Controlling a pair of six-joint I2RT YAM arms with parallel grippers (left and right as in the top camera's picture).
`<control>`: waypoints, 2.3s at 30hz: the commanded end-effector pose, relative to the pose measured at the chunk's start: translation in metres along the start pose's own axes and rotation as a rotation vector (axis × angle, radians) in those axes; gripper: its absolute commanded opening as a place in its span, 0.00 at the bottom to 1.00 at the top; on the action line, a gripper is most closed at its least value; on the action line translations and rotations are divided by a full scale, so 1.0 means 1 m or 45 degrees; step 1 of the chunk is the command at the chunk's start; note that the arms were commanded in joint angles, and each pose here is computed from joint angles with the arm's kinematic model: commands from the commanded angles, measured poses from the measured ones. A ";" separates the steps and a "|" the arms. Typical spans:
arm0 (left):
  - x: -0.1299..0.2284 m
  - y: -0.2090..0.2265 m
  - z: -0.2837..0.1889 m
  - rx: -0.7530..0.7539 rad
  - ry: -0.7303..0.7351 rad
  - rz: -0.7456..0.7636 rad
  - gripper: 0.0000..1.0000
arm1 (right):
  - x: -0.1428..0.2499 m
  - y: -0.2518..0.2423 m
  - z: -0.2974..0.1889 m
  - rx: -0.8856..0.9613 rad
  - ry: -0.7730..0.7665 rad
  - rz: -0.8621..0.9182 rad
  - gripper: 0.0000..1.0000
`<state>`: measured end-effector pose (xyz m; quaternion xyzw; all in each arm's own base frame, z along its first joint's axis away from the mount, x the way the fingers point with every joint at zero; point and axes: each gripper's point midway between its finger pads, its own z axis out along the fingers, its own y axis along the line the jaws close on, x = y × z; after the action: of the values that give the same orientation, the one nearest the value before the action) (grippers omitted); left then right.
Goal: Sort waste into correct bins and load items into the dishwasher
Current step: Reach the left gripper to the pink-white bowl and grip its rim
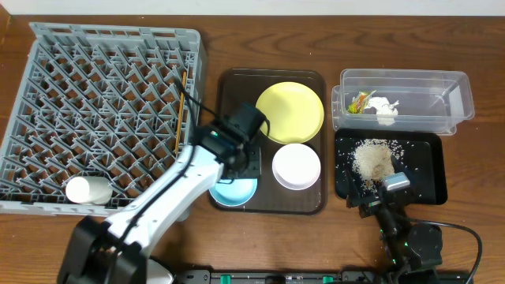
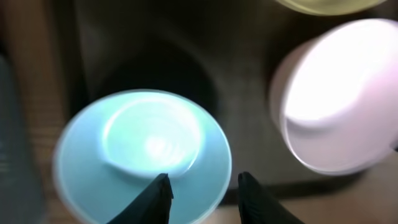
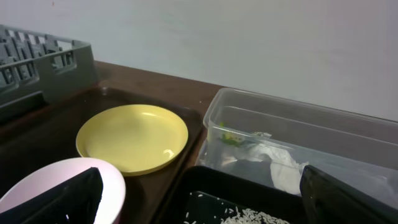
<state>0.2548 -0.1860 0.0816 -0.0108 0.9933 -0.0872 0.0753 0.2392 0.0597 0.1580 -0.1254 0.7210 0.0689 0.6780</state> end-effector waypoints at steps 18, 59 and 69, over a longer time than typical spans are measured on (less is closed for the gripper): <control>0.011 -0.009 0.064 -0.089 0.044 0.022 0.08 | 0.000 -0.002 0.000 0.007 -0.003 -0.012 0.99; -0.020 -0.084 0.015 0.459 -0.013 0.325 0.50 | 0.000 -0.002 0.000 0.007 -0.003 -0.012 0.99; -0.003 -0.079 0.065 0.440 0.166 0.316 0.50 | 0.000 -0.002 0.000 0.007 -0.003 -0.012 0.99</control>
<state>0.2775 -0.2718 0.0448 0.1191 0.9643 -0.2319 0.0478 0.2392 0.0597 0.1580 -0.1255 0.7210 0.0687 0.6780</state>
